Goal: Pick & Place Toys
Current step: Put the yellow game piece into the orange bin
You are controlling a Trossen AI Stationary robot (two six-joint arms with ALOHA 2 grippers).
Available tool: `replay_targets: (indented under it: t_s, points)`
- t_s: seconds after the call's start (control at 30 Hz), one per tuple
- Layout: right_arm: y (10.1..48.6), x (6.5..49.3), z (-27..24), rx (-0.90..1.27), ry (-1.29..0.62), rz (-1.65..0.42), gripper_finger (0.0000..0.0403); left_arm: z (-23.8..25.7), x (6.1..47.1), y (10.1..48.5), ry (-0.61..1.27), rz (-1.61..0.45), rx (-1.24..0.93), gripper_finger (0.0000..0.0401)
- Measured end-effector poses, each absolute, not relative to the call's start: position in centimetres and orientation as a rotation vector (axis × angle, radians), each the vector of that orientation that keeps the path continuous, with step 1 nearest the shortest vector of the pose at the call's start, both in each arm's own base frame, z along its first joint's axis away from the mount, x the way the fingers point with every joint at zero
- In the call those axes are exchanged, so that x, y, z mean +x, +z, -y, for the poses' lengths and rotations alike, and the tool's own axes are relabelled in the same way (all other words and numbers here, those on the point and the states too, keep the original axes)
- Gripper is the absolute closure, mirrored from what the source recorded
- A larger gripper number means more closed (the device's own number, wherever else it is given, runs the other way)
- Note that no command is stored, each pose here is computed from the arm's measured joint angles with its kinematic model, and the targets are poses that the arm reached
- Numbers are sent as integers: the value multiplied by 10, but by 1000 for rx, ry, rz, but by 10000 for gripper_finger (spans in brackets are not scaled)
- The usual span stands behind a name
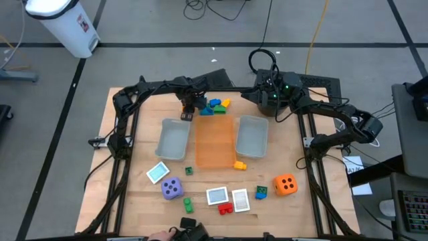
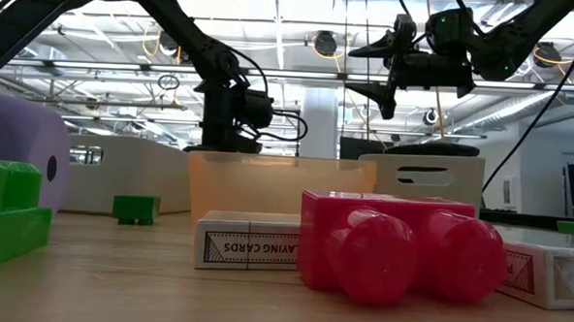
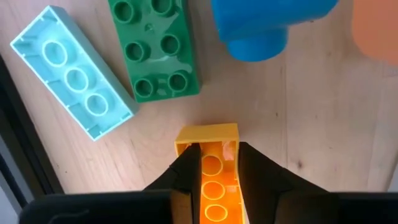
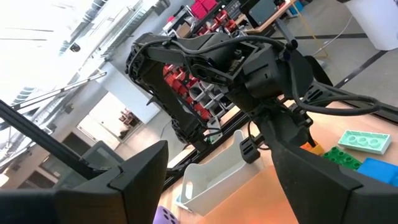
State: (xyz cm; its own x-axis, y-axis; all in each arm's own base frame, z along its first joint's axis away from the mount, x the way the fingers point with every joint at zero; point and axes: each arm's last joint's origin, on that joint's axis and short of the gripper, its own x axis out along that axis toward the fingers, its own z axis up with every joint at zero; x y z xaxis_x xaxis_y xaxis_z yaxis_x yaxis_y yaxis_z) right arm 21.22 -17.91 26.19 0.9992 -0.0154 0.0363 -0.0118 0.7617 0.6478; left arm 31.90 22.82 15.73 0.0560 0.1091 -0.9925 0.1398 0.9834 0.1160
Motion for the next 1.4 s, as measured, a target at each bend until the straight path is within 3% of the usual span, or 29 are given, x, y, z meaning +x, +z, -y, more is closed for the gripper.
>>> replay_targets:
  t_s: [0.3,0.6,0.8,1.0,1.4]
  points:
    - [262,212,179,705,-2,40,122,-229,319,165,58,-1554,116,323]
    - [262,212,179,704,-2,41,122,-237,325,203,96,-1504,-6,325]
    - [262,212,179,703,-1,43,122,-242,330,248,70,-1336,-242,325]
    - [266,212,179,698,11,70,122,-243,335,295,22,-1177,-301,325]
    - [277,224,165,620,-6,184,122,-244,367,357,-209,-607,-468,325]
